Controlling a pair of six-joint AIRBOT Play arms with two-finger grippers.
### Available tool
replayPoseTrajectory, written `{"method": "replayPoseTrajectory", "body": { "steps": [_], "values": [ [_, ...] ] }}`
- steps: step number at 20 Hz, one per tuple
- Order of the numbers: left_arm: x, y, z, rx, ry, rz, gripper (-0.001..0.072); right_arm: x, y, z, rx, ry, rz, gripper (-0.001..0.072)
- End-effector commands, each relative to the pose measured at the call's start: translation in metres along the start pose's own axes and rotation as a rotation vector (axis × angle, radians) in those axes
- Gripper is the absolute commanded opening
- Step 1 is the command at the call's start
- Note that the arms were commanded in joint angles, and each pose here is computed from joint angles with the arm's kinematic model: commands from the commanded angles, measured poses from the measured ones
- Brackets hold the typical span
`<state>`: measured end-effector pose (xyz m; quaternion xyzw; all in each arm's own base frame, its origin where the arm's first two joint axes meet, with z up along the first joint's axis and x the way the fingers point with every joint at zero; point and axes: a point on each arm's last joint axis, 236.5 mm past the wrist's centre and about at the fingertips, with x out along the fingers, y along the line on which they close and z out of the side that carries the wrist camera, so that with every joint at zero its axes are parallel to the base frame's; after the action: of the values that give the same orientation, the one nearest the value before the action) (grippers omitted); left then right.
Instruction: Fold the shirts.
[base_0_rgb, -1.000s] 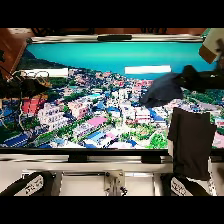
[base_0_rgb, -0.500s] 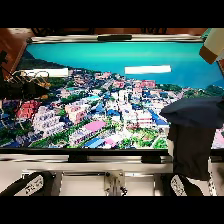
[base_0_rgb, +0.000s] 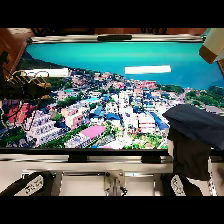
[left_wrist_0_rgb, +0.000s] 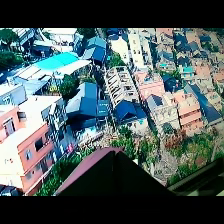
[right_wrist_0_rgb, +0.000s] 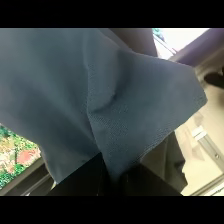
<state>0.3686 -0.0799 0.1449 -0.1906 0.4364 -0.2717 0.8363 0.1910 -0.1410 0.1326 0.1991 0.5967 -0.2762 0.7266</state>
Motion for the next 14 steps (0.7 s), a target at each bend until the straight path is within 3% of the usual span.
{"method": "replayPoseTrajectory", "body": {
  "steps": [1,9,10,11,12,14],
  "values": [
    [0.001,-0.002,-0.001,0.01,0.005,-0.004,0.0033,0.022,-0.009,-0.061,0.106,0.204,-0.05,0.0073],
    [0.008,-0.015,-0.007,0.035,0.035,-0.03,0.0033,0.077,0.001,-0.154,0.234,0.43,-0.047,0.0074],
    [0.009,-0.017,-0.008,0.039,0.039,-0.033,0.0033,0.08,-0.003,-0.159,0.242,0.437,-0.069,0.0116],
    [0.01,-0.019,-0.008,0.042,0.042,-0.036,0.0033,0.082,-0.012,-0.159,0.25,0.434,-0.111,0.0347],
    [0.011,-0.02,-0.009,0.045,0.043,-0.038,0.0033,0.081,-0.02,-0.157,0.235,0.421,-0.14,0.0506],
    [0.012,-0.021,-0.009,0.046,0.045,-0.04,0.0034,0.074,-0.03,-0.141,0.233,0.352,-0.172,0.0506]
  ]
}}
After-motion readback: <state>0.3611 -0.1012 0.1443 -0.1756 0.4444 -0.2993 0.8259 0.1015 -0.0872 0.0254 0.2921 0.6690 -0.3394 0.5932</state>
